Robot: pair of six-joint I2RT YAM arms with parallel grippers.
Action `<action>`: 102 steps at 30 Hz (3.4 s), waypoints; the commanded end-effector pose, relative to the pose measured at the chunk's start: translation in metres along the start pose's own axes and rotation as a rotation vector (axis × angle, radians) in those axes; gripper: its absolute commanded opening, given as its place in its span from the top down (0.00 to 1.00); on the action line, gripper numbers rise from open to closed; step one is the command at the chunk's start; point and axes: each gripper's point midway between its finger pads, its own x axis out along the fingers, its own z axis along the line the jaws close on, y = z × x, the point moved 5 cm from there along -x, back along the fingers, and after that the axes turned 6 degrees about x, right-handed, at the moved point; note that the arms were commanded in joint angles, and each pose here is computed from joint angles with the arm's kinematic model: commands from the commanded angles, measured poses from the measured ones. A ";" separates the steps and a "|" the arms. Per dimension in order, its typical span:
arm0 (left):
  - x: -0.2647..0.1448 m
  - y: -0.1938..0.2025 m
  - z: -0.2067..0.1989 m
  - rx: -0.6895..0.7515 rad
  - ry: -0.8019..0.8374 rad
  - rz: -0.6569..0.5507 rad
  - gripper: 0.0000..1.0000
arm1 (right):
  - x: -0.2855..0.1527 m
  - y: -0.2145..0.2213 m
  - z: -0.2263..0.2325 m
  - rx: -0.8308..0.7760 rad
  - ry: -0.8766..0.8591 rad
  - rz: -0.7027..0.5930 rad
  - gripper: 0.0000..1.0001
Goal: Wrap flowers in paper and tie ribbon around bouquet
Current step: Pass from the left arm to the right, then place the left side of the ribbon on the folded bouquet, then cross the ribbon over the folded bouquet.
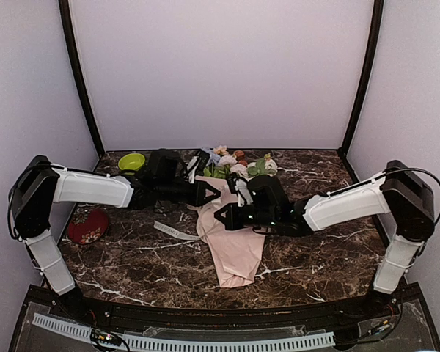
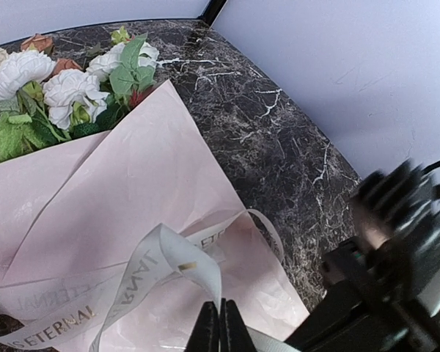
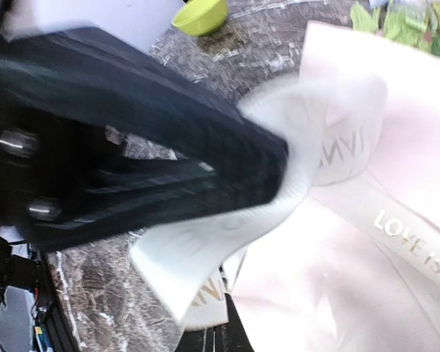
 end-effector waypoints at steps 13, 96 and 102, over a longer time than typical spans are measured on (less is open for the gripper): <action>-0.056 0.002 0.064 -0.163 -0.173 0.051 0.30 | -0.060 -0.063 -0.054 -0.102 0.275 0.075 1.00; -0.101 -0.043 0.016 0.203 -0.141 -0.186 1.00 | -0.052 -0.061 -0.076 -0.071 0.180 0.283 0.53; -0.100 -0.044 0.016 0.197 -0.140 -0.194 1.00 | -0.032 -0.037 -0.026 -0.298 0.097 0.299 0.53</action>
